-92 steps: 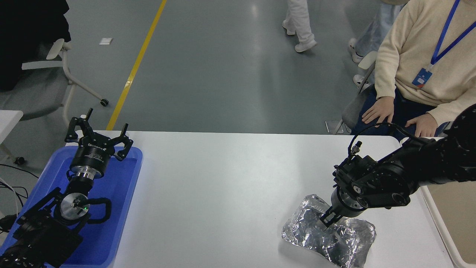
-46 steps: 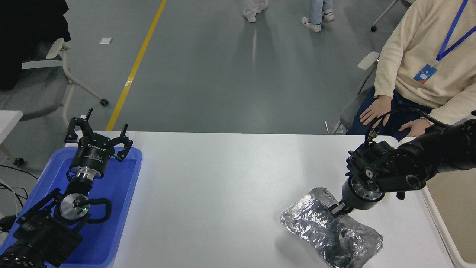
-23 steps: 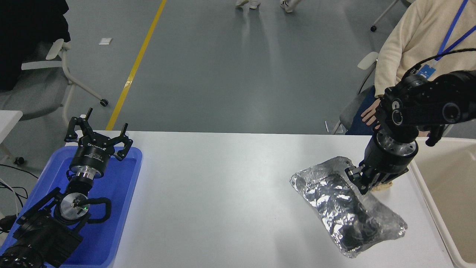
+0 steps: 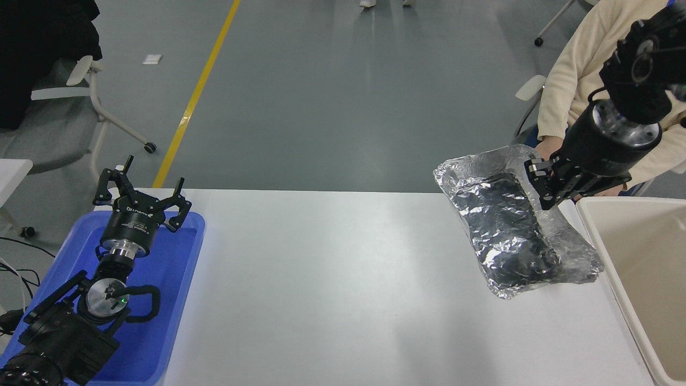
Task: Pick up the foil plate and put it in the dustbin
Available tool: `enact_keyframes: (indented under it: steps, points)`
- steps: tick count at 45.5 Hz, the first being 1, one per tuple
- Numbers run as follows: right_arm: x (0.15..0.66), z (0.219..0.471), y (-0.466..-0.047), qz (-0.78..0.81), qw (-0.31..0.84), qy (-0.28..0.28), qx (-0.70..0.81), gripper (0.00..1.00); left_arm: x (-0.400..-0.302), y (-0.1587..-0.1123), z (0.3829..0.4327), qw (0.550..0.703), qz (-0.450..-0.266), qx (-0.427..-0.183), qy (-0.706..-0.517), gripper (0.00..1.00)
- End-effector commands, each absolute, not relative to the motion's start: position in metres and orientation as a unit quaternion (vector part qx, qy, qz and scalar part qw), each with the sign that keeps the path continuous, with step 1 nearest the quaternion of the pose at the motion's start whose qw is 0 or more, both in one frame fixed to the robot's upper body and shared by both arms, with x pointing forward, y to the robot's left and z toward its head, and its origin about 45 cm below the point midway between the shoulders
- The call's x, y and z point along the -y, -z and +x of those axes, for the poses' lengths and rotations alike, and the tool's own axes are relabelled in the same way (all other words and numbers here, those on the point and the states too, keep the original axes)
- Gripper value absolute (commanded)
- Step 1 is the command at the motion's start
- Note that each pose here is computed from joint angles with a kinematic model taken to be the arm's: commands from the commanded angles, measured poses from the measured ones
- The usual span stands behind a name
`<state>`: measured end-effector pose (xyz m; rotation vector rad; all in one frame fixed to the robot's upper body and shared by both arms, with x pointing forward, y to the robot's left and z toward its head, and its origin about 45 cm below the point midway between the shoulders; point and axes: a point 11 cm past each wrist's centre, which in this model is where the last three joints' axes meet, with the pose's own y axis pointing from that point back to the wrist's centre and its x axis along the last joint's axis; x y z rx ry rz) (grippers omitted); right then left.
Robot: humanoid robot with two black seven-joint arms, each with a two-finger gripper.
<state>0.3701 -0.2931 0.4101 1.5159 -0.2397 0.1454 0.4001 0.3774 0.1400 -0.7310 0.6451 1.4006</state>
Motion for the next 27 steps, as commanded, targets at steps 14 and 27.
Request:
enact_keyframes:
  steps: [14, 27]
  points:
    - [0.329, 0.367, -0.436, 0.664, 0.728, -0.053, 0.162, 0.0, -0.3772, -0.1395, 0.4001, 0.657, -0.321, -0.285, -0.619, 1.0]
    - [0.418, 0.36, -0.428, 0.611, 0.761, 0.006, 0.218, 0.0, -0.3773, -0.1396, 0.4001, 0.657, -0.321, -0.285, -0.619, 1.0]
